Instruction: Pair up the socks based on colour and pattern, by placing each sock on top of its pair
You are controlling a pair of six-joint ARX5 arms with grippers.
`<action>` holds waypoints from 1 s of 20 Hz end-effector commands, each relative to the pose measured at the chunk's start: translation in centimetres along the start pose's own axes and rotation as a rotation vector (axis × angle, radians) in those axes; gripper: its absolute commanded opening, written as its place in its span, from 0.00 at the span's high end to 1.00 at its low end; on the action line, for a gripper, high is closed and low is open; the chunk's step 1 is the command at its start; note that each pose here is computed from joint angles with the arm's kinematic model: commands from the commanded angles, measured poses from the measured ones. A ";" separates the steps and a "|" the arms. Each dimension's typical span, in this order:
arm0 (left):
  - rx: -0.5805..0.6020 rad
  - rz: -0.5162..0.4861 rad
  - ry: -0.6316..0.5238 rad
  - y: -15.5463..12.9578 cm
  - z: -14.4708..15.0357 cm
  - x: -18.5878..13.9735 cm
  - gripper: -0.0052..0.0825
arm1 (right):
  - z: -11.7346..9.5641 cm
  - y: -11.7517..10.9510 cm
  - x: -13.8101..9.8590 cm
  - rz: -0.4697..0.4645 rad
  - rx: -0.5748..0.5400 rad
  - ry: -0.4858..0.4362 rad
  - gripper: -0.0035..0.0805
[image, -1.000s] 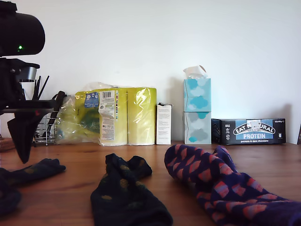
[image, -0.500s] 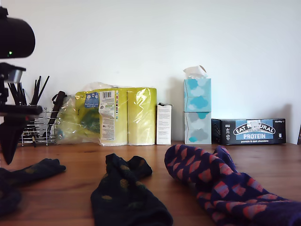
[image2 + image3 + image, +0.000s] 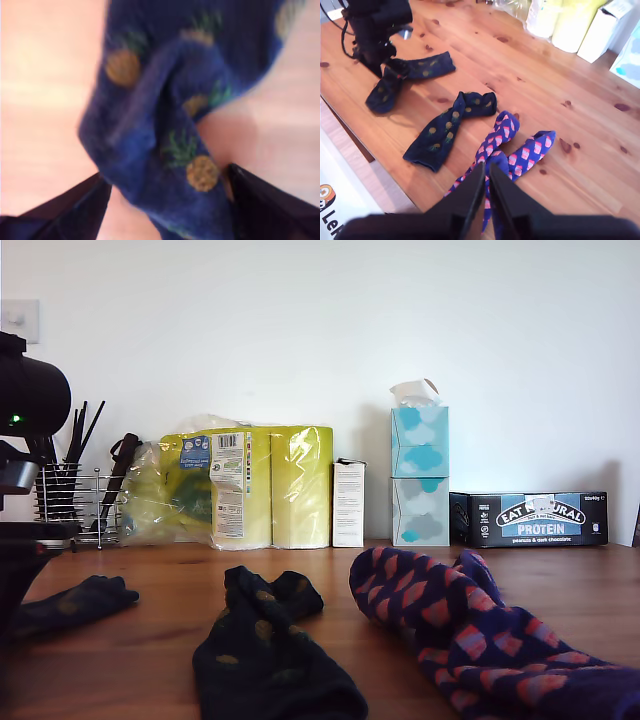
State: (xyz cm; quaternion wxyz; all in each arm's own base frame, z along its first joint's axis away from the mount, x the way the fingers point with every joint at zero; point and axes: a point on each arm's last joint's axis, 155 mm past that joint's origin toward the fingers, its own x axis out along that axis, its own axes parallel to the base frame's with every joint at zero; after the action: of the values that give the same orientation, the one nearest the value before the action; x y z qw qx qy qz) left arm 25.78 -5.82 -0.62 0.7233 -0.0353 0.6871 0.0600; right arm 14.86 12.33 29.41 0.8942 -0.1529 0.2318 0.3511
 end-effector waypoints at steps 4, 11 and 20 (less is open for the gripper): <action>0.037 -0.011 0.039 -0.7 -1.6 0.3 0.52 | 0.0 -0.1 0.7 0.001 -0.006 0.008 0.97; 0.166 -0.185 0.026 -6.2 -1.5 -1.3 0.96 | 0.1 0.1 0.9 0.012 -0.006 0.011 0.97; 0.301 -0.533 -0.318 -16.9 7.4 -13.6 0.96 | 0.1 0.1 0.9 0.012 -0.005 0.012 0.97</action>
State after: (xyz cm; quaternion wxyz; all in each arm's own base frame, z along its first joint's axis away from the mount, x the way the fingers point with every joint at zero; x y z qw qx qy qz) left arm 35.63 -22.34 13.95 0.8199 -0.0997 0.5152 -0.2290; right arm 15.32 12.82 29.35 0.8919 -0.1533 0.2348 0.3547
